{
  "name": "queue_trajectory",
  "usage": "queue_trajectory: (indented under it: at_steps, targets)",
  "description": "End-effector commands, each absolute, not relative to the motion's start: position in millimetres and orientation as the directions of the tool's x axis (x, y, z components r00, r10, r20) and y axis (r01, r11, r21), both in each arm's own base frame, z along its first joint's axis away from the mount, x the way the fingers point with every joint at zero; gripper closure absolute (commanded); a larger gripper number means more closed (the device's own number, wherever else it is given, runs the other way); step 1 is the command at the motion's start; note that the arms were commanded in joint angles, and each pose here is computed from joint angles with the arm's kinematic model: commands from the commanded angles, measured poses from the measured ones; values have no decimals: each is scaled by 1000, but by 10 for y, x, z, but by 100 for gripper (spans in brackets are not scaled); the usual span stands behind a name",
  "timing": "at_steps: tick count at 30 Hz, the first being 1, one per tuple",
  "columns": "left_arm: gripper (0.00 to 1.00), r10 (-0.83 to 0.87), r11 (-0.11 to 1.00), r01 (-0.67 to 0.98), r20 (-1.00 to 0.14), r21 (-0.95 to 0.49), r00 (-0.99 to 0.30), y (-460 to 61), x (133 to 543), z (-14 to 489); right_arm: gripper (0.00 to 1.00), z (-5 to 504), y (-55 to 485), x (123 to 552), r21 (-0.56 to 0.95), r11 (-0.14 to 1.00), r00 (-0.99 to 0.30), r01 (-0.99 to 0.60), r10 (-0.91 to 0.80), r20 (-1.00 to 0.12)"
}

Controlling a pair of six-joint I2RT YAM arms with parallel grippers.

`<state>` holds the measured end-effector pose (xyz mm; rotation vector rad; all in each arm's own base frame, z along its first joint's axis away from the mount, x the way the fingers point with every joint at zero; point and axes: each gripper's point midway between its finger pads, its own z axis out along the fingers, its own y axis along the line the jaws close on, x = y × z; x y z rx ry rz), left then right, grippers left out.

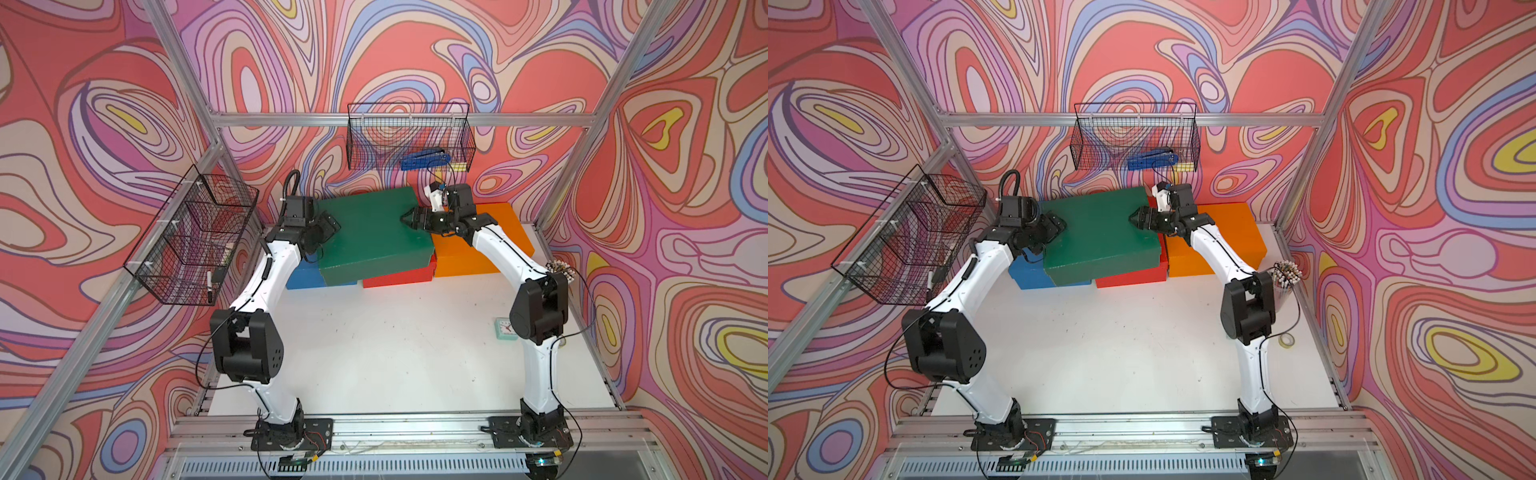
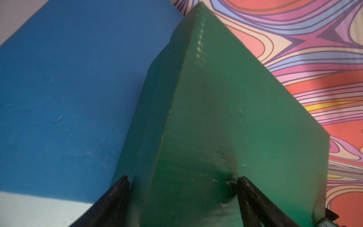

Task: Stack the shoeboxes
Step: Place the shoebox at the shoebox.

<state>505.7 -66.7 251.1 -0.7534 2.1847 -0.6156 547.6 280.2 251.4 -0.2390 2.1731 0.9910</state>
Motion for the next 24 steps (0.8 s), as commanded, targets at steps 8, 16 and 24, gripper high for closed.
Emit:
queue_trajectory:
  at_steps: [8,16,24]
  targets:
    - [6,-647,653,-157,-438,-740,-624,-1011,5061,2967,2,2390,2762,5494,630,651,-739,-424,153,-656]
    - [0,-662,701,-211,-511,-682,-549,-583,5087,3122,2,2507,2185,5543,547,767,-694,-336,191,-694]
    - [0,-631,749,-183,-599,-637,-493,-468,5129,3422,2,2708,2017,5343,524,794,-674,-307,208,-709]
